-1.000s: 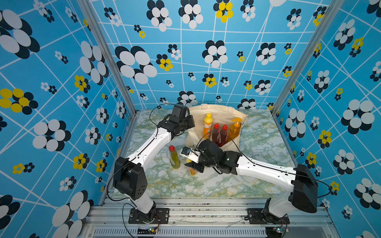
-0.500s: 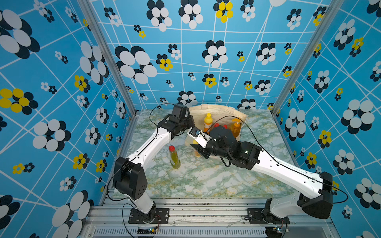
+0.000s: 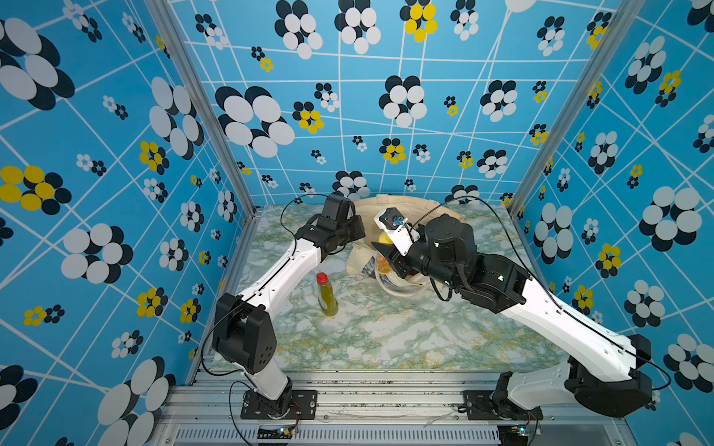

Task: Pack dish soap into the shopping bag
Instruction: Place the bottle of dish soap in the shopping bag.

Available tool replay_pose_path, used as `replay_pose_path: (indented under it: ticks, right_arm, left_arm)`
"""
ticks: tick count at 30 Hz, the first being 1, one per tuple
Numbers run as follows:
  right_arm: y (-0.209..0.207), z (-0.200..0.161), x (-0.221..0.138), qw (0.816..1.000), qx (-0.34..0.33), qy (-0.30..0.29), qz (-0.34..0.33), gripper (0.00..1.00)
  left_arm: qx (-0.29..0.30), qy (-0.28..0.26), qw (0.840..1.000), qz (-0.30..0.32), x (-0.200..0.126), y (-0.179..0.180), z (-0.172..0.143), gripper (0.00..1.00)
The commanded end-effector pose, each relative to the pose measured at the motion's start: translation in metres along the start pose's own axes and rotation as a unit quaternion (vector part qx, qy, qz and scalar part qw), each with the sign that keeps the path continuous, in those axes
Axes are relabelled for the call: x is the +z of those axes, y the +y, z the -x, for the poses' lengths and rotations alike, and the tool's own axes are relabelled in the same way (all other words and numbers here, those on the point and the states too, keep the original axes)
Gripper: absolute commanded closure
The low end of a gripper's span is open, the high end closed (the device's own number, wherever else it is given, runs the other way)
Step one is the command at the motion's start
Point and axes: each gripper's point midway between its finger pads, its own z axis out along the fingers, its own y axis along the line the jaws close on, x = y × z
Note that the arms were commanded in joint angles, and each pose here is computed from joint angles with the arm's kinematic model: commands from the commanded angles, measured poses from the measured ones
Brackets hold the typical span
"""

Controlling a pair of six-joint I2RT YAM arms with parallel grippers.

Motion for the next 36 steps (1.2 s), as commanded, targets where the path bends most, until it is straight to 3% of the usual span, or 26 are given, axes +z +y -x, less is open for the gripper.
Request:
replay_pose_path:
  ticks: [1, 12, 21, 31, 36]
  right_arm:
    - [-0.038, 0.060, -0.039, 0.993, 0.032, -0.103, -0.051, 0.81]
    - [-0.072, 0.057, -0.039, 0.989, 0.053, -0.106, -0.094, 0.82]
    - [-0.089, 0.025, 0.022, 0.990, 0.043, -0.070, -0.114, 0.83]
    - [-0.092, 0.000, 0.073, 0.991, 0.057, -0.075, -0.095, 0.83]
    - [-0.083, -0.031, 0.102, 0.993, 0.050, -0.063, -0.081, 0.83]
  left_arm:
    - [0.003, 0.001, 1.000, -0.004, 0.002, -0.003, 0.004, 1.00]
    - [0.004, 0.002, 1.000, -0.008, 0.001, -0.004, 0.003, 1.00]
    - [0.005, 0.000, 1.000, -0.012, -0.001, -0.008, 0.005, 1.00]
    - [0.006, 0.002, 1.000, -0.013, -0.003, -0.009, 0.004, 1.00]
    - [0.007, 0.001, 1.000, -0.014, -0.005, -0.010, 0.004, 1.00]
